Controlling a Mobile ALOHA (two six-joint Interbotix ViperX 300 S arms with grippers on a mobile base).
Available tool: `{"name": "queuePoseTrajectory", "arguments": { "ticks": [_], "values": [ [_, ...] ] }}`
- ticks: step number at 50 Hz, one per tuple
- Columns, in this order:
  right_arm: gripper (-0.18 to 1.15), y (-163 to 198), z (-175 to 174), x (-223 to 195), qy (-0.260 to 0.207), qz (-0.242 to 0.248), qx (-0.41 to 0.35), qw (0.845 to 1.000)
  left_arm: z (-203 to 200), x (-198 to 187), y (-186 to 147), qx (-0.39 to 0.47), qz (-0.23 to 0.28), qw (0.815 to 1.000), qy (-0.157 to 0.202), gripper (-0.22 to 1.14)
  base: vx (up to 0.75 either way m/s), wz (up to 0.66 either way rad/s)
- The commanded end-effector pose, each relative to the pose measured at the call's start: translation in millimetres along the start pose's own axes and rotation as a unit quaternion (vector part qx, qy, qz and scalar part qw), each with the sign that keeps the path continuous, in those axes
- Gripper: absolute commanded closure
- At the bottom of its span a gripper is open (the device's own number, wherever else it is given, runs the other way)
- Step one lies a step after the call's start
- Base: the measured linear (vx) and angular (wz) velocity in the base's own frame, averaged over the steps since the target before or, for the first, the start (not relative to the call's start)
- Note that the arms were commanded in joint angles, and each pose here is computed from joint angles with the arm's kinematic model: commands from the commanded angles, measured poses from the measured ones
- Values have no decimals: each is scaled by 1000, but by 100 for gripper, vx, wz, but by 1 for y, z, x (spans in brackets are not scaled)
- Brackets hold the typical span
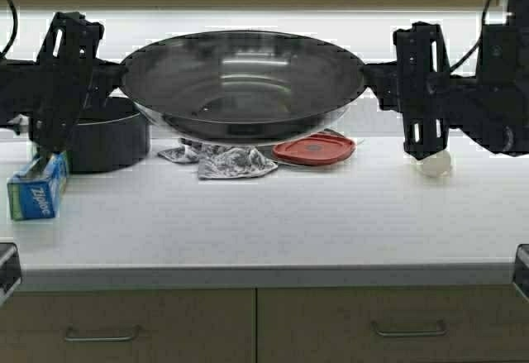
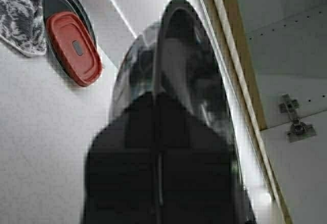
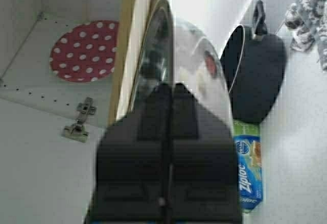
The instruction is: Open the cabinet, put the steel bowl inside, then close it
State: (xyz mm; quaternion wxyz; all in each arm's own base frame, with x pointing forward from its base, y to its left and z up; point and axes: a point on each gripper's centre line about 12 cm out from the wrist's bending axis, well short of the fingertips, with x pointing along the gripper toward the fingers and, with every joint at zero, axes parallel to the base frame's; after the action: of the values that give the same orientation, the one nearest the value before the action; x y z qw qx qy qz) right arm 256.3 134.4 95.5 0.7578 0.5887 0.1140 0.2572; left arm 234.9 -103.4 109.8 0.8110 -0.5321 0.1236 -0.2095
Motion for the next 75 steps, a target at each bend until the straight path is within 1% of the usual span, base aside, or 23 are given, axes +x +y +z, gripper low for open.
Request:
{"name": "queuePoseTrajectory", "arguments": {
  "ticks": [1, 25, 33, 39, 48, 55, 60, 67, 75],
  "values": [
    [90, 25, -10, 4, 21, 44, -2, 999, -7, 2, -22, 1, -36, 999, 21, 89, -5, -2],
    [90, 59, 0, 8, 12, 79, -10, 997, 10, 3, -60, 16, -59, 998, 8, 89, -2, -2],
    [90, 78, 5, 10, 7, 96, -9, 995, 17, 8, -76, 22, -72, 997, 1, 89, 0, 0],
    [89, 91, 9, 13, 6, 96, -14, 995, 22, 16, -90, 29, -71, 997, 2, 89, 1, 2],
    [90, 118, 18, 23, 0, 111, -22, 994, 34, 27, -113, 38, -77, 996, -6, 89, 0, 1],
    [90, 138, 25, 33, -3, 106, -29, 994, 43, 40, -127, 44, -65, 997, -7, 89, 1, 1],
    [89, 160, 34, 41, -10, 106, -32, 994, 50, 51, -140, 48, -61, 997, -10, 89, 2, 1],
    [89, 185, 44, 54, -15, 92, -38, 995, 61, 63, -159, 48, -60, 997, -18, 89, 9, 1],
    [89, 213, 54, 75, -20, 96, -28, 995, 80, 84, -190, 45, -65, 996, -33, 89, 19, 4]
  ]
}}
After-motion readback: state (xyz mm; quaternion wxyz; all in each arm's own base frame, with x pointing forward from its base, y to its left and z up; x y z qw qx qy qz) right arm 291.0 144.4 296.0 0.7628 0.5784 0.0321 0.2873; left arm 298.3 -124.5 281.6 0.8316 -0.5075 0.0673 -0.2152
